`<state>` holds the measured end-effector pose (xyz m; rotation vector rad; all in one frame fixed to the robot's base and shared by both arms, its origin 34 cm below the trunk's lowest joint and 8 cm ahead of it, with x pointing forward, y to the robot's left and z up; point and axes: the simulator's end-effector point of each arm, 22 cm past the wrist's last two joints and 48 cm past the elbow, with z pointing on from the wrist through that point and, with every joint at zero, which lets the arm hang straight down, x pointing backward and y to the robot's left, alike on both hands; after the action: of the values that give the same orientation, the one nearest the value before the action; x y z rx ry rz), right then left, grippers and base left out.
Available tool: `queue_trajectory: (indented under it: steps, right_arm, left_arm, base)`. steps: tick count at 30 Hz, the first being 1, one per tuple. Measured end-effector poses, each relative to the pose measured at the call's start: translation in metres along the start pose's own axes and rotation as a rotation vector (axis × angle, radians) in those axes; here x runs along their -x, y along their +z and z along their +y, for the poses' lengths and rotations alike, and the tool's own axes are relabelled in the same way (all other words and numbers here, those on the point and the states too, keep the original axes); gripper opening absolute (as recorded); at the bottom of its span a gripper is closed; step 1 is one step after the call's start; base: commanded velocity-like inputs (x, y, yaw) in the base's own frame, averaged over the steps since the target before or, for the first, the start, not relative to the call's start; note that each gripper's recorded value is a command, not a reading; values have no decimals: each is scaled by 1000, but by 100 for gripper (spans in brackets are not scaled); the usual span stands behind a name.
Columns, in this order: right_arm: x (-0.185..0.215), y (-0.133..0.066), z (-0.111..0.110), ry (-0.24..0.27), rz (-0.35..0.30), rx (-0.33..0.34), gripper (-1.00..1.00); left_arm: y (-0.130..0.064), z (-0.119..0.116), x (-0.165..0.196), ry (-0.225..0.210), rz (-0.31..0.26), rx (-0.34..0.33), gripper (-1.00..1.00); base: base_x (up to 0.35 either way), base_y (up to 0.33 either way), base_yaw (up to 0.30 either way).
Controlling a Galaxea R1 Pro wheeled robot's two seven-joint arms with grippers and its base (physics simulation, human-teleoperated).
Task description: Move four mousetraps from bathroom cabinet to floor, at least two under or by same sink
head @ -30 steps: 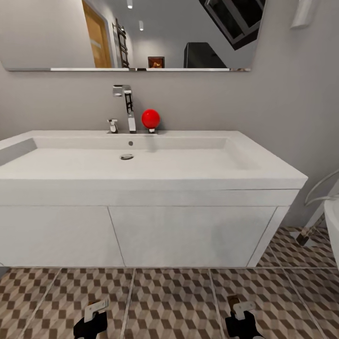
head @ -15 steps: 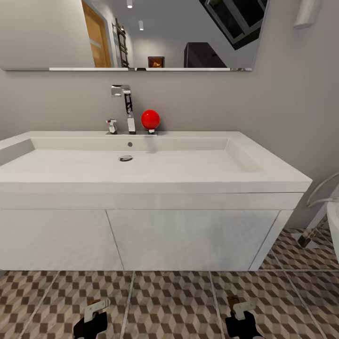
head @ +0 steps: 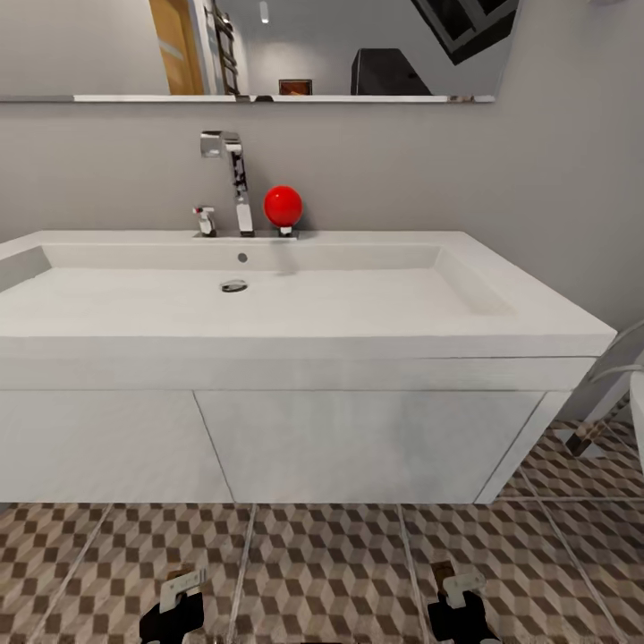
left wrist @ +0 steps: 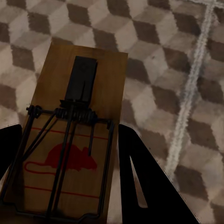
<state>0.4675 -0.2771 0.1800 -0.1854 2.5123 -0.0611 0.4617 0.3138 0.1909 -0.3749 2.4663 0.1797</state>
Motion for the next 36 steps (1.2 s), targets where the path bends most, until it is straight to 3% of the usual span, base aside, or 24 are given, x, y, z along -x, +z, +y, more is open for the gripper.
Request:
queue_trajectory:
  steps: [12,36]
  right_arm:
    - [-25,7,4,0,48,7,-100]
    - [-31,8,5,0,61,9,-100]
  left_arm:
    - [6,4,-24,11,47,11,-100]
    - [8,5,-30,13,58,13,-100]
  base:
    - [0,0,0]
    - [0,0,0]
